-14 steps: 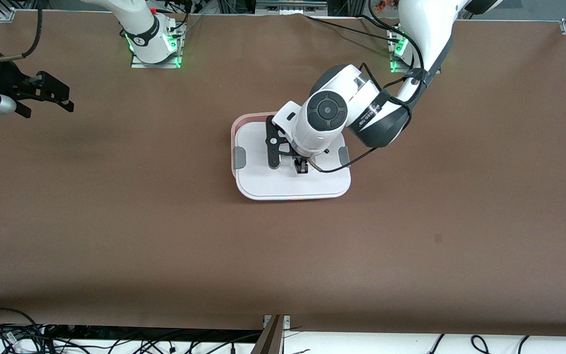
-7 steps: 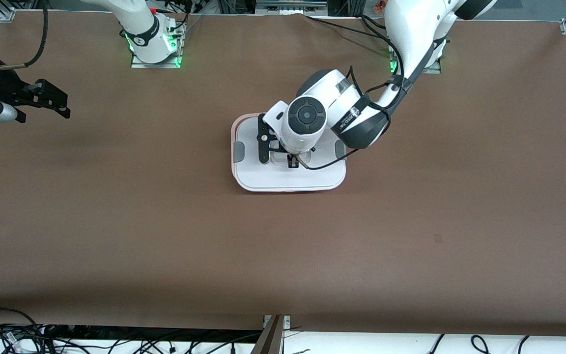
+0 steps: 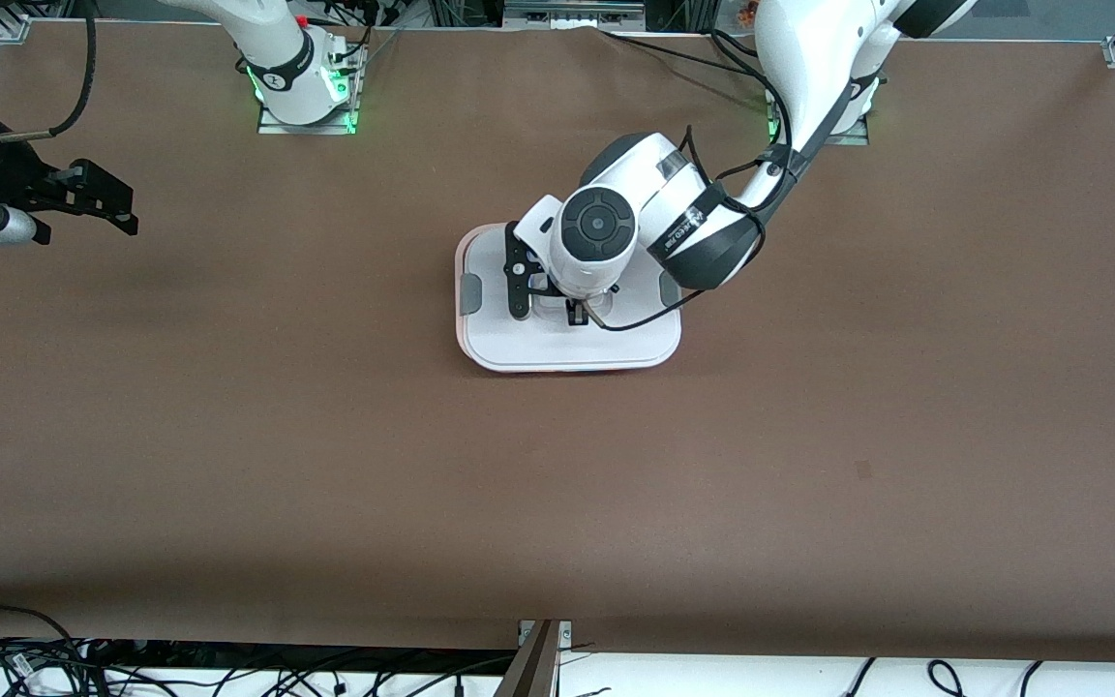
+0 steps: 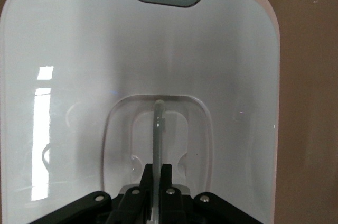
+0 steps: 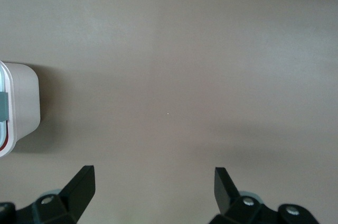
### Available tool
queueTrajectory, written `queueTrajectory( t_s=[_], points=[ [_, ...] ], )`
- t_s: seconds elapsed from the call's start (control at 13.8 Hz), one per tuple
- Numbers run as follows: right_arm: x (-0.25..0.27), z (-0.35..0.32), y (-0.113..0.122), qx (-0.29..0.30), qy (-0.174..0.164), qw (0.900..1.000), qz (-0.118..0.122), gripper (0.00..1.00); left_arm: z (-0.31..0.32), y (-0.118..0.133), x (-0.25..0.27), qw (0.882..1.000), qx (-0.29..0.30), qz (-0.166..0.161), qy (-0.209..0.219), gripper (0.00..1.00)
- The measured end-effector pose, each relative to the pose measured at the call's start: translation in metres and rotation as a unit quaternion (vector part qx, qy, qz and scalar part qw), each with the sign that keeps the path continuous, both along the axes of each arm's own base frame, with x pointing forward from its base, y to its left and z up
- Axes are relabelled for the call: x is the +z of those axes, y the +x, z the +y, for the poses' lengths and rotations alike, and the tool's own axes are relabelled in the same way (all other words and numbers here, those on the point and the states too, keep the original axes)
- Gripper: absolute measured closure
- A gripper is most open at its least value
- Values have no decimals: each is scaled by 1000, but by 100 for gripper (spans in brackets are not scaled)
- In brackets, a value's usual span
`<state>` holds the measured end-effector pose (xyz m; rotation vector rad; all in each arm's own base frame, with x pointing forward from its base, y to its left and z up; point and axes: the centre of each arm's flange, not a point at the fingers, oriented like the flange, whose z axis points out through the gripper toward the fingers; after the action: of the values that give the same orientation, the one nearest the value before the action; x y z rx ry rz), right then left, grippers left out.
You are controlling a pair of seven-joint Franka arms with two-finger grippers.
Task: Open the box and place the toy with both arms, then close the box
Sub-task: 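Lower the lid onto the box with the left gripper and press it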
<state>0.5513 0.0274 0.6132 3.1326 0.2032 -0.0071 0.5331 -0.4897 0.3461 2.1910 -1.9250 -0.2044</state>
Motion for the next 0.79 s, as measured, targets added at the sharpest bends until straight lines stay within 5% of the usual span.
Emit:
queueTrajectory(
  t_s=[0.79],
  points=[
    [2, -6, -1, -6, -4, 1000, -2, 0, -15, -12, 0, 1000, 18, -12, 18, 93]
  ],
)
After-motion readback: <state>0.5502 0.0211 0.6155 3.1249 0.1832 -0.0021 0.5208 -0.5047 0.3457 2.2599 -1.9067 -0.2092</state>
